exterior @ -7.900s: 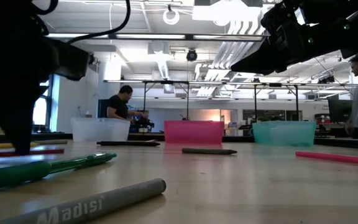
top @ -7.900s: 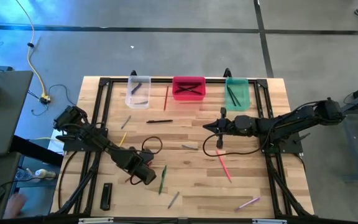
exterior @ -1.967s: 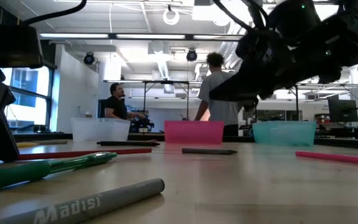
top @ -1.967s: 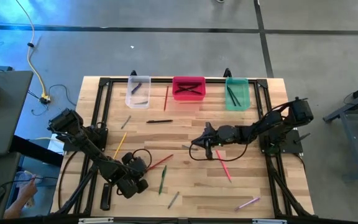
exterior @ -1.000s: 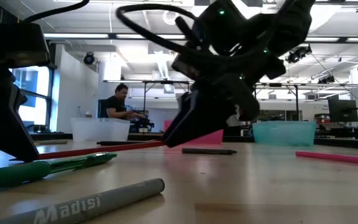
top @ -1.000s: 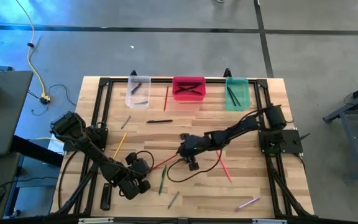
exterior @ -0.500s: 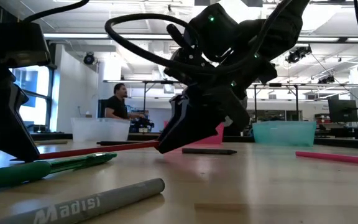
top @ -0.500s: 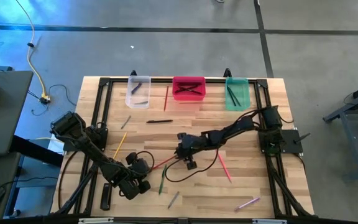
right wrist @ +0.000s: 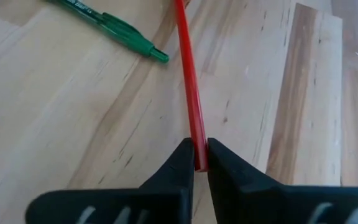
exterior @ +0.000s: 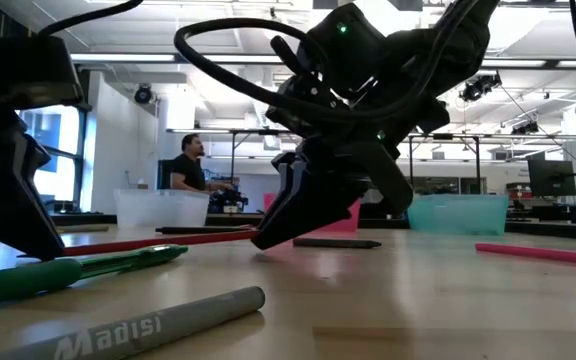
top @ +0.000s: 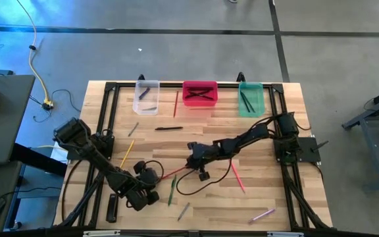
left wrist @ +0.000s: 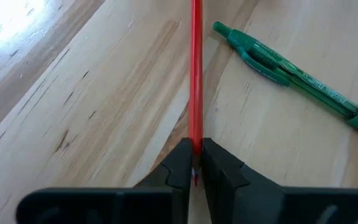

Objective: Sort crayons/erasers/pens/pencils in bins
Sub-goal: Put the red pencil into the blue bin

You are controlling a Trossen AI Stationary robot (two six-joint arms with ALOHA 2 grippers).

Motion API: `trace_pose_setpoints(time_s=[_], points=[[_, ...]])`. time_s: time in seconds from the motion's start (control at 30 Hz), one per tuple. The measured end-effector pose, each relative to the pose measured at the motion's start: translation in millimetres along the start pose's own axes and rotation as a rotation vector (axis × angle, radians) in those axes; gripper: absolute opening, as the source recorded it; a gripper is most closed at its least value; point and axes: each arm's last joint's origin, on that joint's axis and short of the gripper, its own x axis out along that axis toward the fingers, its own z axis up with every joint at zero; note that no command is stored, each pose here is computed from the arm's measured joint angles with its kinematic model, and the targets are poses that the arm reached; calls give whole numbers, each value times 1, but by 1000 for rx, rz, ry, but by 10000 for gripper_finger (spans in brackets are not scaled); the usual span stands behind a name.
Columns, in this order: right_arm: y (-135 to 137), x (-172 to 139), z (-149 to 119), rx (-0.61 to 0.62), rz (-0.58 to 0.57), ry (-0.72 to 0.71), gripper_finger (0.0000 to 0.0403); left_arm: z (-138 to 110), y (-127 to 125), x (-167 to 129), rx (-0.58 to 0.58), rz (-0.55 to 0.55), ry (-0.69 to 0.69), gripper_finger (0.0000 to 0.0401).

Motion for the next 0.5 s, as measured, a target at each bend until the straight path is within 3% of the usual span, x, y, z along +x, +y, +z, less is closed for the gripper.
trace_pose_setpoints(time_s=[0.3, 0.5], points=[[0, 0, -2, 10, -6, 19, 15, 24, 12, -32, 32, -24, 21, 118], [0, 0, -2, 62, -5, 22, 16, 46, 23, -51, 108, -16, -100, 120]])
